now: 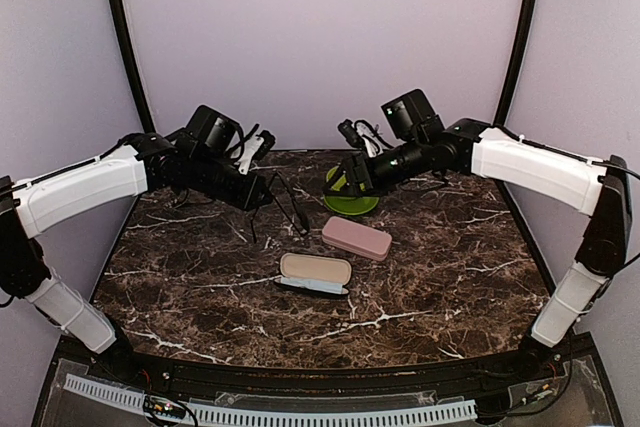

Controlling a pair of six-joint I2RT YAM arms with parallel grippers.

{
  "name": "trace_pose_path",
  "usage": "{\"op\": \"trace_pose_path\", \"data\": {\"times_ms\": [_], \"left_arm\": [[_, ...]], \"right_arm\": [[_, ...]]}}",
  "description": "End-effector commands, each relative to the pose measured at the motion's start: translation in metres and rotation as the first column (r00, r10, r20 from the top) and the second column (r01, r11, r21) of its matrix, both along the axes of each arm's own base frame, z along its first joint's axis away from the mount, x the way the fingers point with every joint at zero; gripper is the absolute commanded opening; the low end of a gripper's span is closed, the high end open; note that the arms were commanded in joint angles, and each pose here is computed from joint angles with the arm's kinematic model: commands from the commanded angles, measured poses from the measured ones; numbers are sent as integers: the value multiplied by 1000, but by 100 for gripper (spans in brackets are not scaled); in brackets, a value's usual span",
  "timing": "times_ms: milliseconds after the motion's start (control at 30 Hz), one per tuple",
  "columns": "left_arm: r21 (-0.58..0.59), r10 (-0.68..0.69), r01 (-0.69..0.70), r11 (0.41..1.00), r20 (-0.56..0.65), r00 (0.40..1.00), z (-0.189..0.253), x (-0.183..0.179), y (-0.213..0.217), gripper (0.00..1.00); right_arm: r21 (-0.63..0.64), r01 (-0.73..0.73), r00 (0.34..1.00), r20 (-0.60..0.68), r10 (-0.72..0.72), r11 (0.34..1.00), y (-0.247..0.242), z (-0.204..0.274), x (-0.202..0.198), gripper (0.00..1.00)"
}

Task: Organize the sunglasses
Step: Pass from the left arm to the right

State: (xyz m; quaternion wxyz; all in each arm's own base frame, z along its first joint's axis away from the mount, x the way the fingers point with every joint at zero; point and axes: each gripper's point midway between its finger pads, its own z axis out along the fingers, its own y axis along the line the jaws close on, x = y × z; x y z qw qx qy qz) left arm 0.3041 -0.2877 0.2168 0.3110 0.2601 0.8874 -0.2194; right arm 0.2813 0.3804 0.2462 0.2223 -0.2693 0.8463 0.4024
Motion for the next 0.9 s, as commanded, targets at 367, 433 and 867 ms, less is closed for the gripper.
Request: {"op": "trace_pose_path", "data": {"times_ms": [367, 433, 867], "left_arm": [[-14, -19, 19, 1000, 35, 999, 7, 5, -9, 0], [-14, -17, 18, 1000, 36, 999, 7, 6, -8, 0], [-19, -28, 30, 999, 65, 997, 9, 9, -10, 0]], "right_arm": [[14, 27, 997, 67, -28, 1000, -4, 2, 6, 18], [13, 31, 997, 75, -31, 999, -5, 4, 7, 45], [255, -98, 994, -29, 109, 962, 23, 24, -19, 100]]}}
